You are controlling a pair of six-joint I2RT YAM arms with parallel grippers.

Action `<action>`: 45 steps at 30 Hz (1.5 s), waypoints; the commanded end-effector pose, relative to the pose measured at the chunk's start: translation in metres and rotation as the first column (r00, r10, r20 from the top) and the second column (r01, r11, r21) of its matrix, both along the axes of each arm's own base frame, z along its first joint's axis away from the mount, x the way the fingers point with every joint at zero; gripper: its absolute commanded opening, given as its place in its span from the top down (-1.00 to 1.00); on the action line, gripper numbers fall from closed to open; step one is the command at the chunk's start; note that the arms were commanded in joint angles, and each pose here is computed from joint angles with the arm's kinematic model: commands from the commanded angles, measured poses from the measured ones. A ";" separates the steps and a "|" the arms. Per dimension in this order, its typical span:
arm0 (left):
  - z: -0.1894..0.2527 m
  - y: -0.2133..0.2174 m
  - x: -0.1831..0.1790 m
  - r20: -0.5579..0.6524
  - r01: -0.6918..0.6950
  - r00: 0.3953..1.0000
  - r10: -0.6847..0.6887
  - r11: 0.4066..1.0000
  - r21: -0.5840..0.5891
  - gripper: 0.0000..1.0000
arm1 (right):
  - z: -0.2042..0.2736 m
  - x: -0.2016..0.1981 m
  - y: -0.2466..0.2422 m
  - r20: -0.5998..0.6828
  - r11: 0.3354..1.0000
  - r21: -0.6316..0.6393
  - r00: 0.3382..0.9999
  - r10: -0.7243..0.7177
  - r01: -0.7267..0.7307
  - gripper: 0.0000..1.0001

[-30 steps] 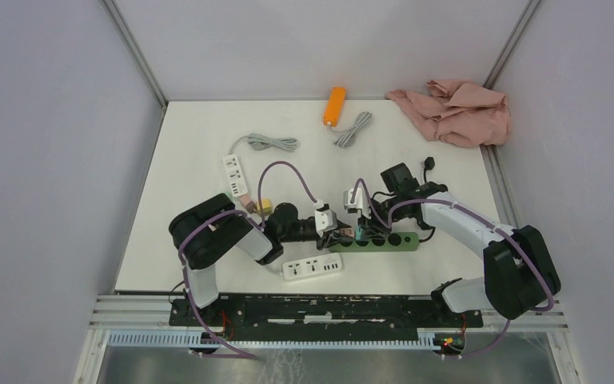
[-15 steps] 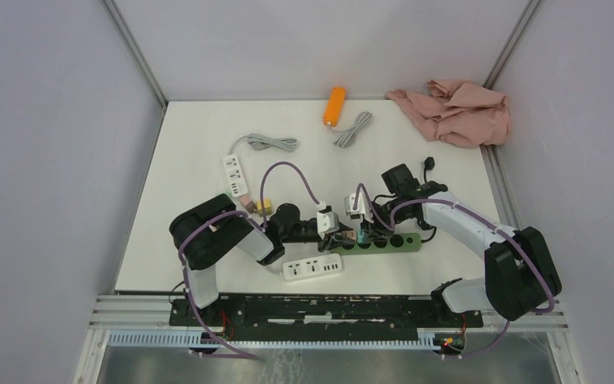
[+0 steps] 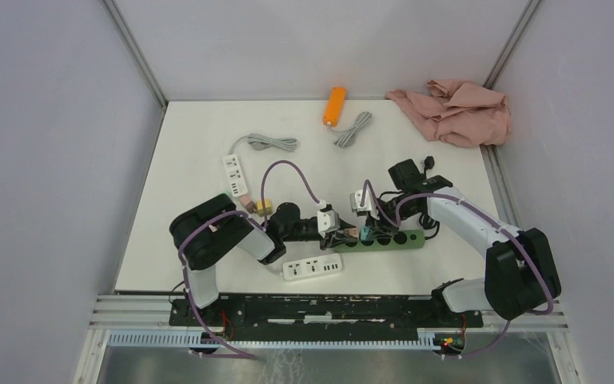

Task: Pull the plug off the socket
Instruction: Remove the plug from the socket.

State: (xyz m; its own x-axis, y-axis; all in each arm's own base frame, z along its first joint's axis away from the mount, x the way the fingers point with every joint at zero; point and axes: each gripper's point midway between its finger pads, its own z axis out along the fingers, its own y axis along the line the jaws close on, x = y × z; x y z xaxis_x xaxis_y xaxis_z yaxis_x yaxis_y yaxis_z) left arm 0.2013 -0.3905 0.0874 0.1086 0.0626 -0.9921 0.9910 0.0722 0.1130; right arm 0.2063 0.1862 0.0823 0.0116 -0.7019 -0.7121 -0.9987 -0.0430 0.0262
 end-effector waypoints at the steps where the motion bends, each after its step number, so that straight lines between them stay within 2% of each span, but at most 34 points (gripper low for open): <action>1: -0.023 0.008 0.007 -0.010 -0.037 0.999 0.037 0.997 0.067 0.94 | 0.032 -0.032 0.015 -0.021 0.976 0.146 0.985 0.169 -0.165 1.00; 5: -0.023 0.008 0.007 -0.010 -0.037 0.999 0.037 0.997 0.066 0.94 | 0.036 -0.034 0.030 -0.055 0.971 0.175 0.983 0.176 -0.164 1.00; 13: -0.024 0.007 0.007 -0.014 -0.033 0.999 0.034 0.997 0.070 0.94 | 0.038 0.011 0.038 -0.101 0.979 0.164 0.989 -0.104 0.120 1.00; 16: -0.025 0.008 0.007 -0.016 -0.032 0.999 0.033 0.997 0.071 0.94 | 0.037 0.023 0.027 -0.083 0.975 0.151 0.985 -0.153 0.164 1.00; 20: -0.024 0.008 0.007 -0.014 -0.034 0.999 0.035 0.997 0.070 0.94 | 0.031 0.005 0.010 -0.038 0.993 0.110 0.998 -0.046 0.050 1.00; 24: -0.025 0.008 0.006 -0.017 -0.033 0.999 0.034 0.997 0.071 0.94 | 0.028 -0.041 0.007 -0.062 0.967 0.161 0.976 0.208 -0.196 1.00; 26: -0.024 0.007 0.006 -0.016 -0.032 0.999 0.033 0.997 0.070 0.94 | 0.032 -0.050 0.014 -0.072 0.952 0.194 0.964 0.255 -0.237 1.00; 29: -0.024 0.007 0.007 -0.017 -0.031 0.999 0.033 0.997 0.069 0.94 | 0.038 -0.041 0.031 -0.087 0.960 0.214 0.975 0.205 -0.182 1.00; 30: -0.025 0.007 0.006 -0.019 -0.030 0.999 0.031 0.997 0.071 0.94 | 0.040 -0.034 0.037 -0.129 0.972 0.212 0.983 0.131 -0.101 1.00; 33: -0.026 0.007 0.007 -0.022 -0.031 0.999 0.033 0.997 0.072 0.94 | 0.045 -0.008 0.044 -0.139 0.979 0.199 0.990 -0.012 0.040 1.00; 37: -0.026 0.006 0.007 -0.024 -0.030 0.999 0.032 0.997 0.074 0.94 | 0.053 0.004 0.036 -0.157 0.969 0.219 0.984 -0.080 0.114 1.00; 41: -0.027 0.007 0.007 -0.027 -0.031 0.999 0.033 0.997 0.078 0.94 | 0.055 -0.001 0.021 -0.137 0.974 0.210 0.989 -0.057 0.085 1.00; 45: -0.027 0.007 0.007 -0.028 -0.030 0.999 0.032 0.997 0.078 0.94 | 0.056 -0.032 0.016 -0.100 0.964 0.246 0.987 0.125 -0.097 1.00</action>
State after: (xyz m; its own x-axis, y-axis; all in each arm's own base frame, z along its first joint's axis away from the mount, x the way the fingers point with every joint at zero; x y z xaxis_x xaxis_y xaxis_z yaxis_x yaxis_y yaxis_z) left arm 0.2018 -0.3917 0.0911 0.1106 0.0510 -0.9926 0.9916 0.0620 0.1137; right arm 0.2079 0.1871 0.0895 -0.1050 -0.6565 -0.7470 -0.9920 0.0161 0.1253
